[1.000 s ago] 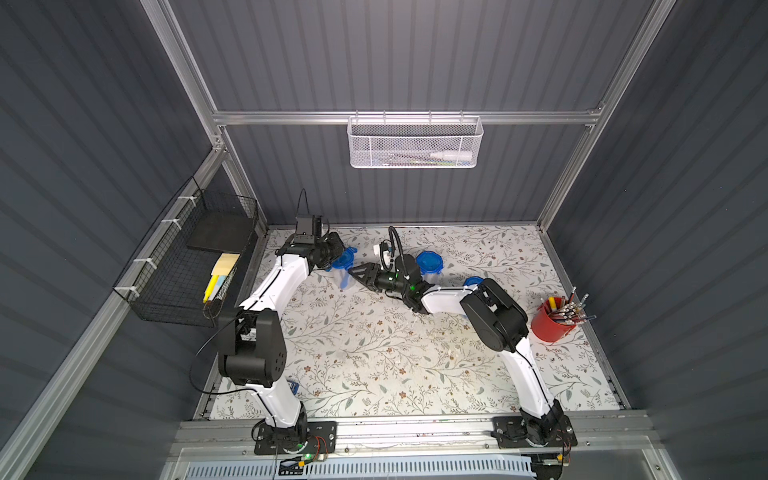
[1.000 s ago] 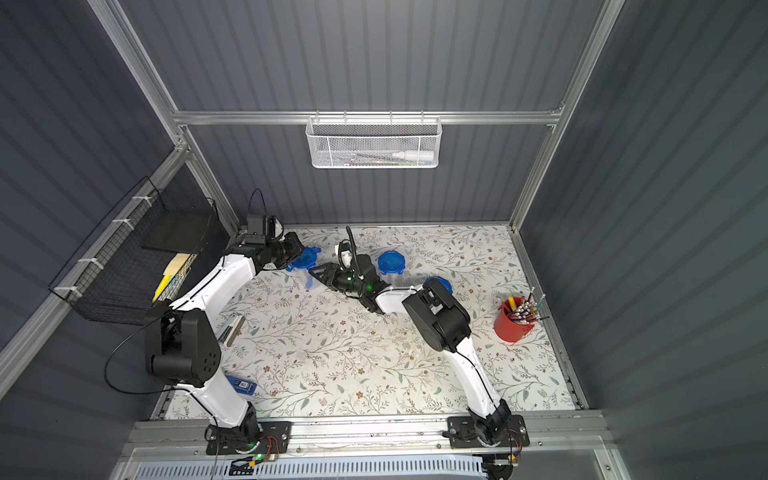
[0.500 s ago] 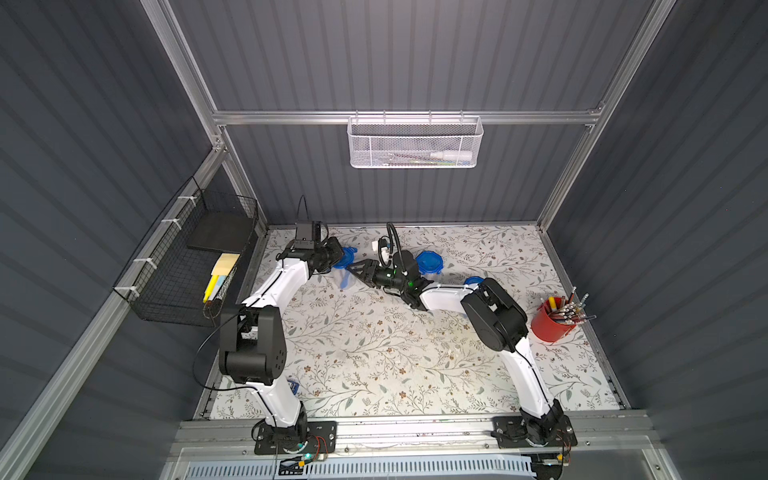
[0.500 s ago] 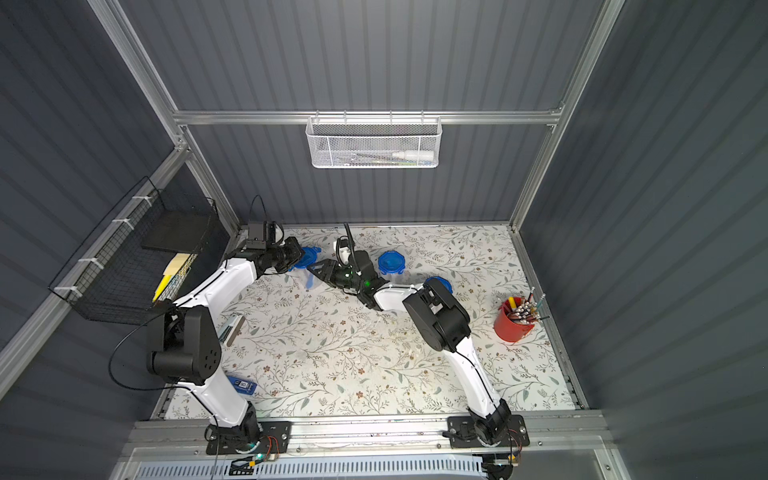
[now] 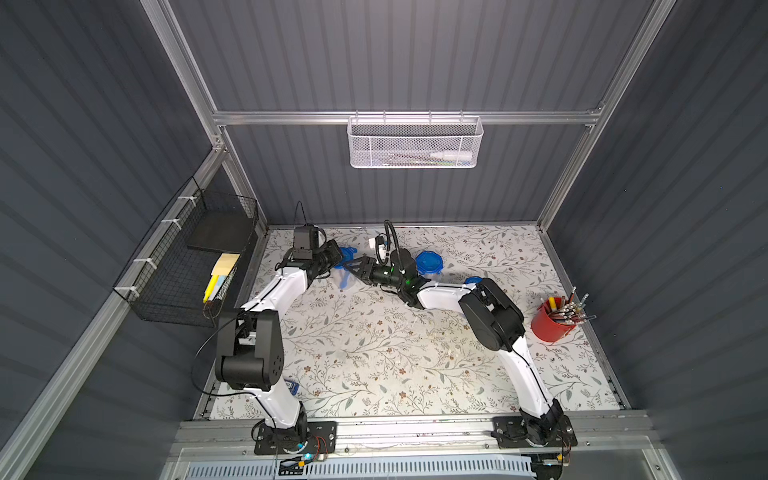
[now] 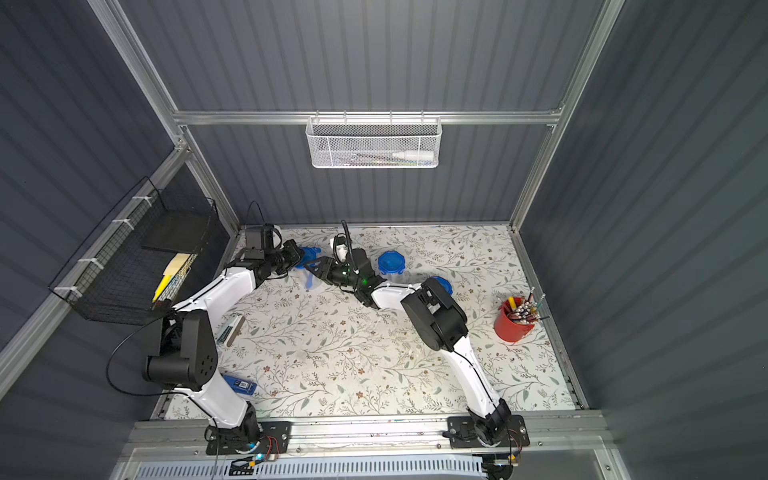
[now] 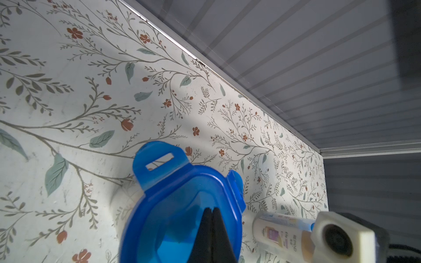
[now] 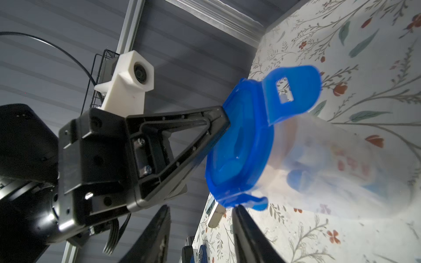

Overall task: Take out toiletry kits
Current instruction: Unfasten the latch on the container.

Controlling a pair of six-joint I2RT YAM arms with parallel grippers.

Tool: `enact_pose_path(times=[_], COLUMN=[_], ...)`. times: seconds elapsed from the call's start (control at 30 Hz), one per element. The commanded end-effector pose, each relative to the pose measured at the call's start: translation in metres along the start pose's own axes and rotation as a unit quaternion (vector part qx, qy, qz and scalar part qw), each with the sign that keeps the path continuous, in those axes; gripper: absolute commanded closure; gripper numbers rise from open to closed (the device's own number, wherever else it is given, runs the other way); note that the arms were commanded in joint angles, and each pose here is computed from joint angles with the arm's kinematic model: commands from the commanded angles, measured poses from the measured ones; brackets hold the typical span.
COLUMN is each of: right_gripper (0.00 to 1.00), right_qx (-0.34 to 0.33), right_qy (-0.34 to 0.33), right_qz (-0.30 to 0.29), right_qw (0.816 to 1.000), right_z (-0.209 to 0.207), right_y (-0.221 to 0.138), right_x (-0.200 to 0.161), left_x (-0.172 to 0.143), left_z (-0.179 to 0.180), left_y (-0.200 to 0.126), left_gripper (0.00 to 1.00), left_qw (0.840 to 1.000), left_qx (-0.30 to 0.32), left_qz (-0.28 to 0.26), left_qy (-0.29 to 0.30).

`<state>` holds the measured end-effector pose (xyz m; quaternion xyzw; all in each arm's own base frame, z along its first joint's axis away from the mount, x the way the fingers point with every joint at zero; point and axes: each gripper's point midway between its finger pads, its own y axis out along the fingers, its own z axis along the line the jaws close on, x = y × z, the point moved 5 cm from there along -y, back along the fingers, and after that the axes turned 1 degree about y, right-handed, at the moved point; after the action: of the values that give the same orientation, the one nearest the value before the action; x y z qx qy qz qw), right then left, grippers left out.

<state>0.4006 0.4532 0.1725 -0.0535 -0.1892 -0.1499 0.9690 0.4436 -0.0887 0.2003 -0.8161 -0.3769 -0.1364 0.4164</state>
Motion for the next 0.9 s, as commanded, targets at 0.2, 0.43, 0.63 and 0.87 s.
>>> enact_pose_path(times=[0.2, 0.43, 0.63, 0.87], right_gripper=[0.51, 0.51, 0.49, 0.46], right_qx=[-0.049, -0.050, -0.039, -0.013], right_qy=[0.014, 0.020, 0.010, -0.003], right_qz=[0.010, 0.013, 0.009, -0.002], right_qw=[0.999, 0.998, 0.999, 1.000], right_z=[-0.028, -0.033, -0.028, -0.018], right_y=[-0.001, 0.002, 0.010, 0.019], right_x=[-0.013, -0.015, -0.007, 0.004], left_x=[-0.058, -0.060, -0.064, -0.066], left_z=[0.052, 0.054, 0.056, 0.057], left_y=[0.008, 0.010, 0.012, 0.014], left_gripper=[1.00, 1.00, 1.00, 1.00], left_qw=[0.990, 0.989, 0.989, 0.988], left_qx=[0.088, 0.087, 0.085, 0.084], left_qz=[0.105, 0.111, 0.115, 0.119], left_qy=[-0.042, -0.044, -0.048, -0.050])
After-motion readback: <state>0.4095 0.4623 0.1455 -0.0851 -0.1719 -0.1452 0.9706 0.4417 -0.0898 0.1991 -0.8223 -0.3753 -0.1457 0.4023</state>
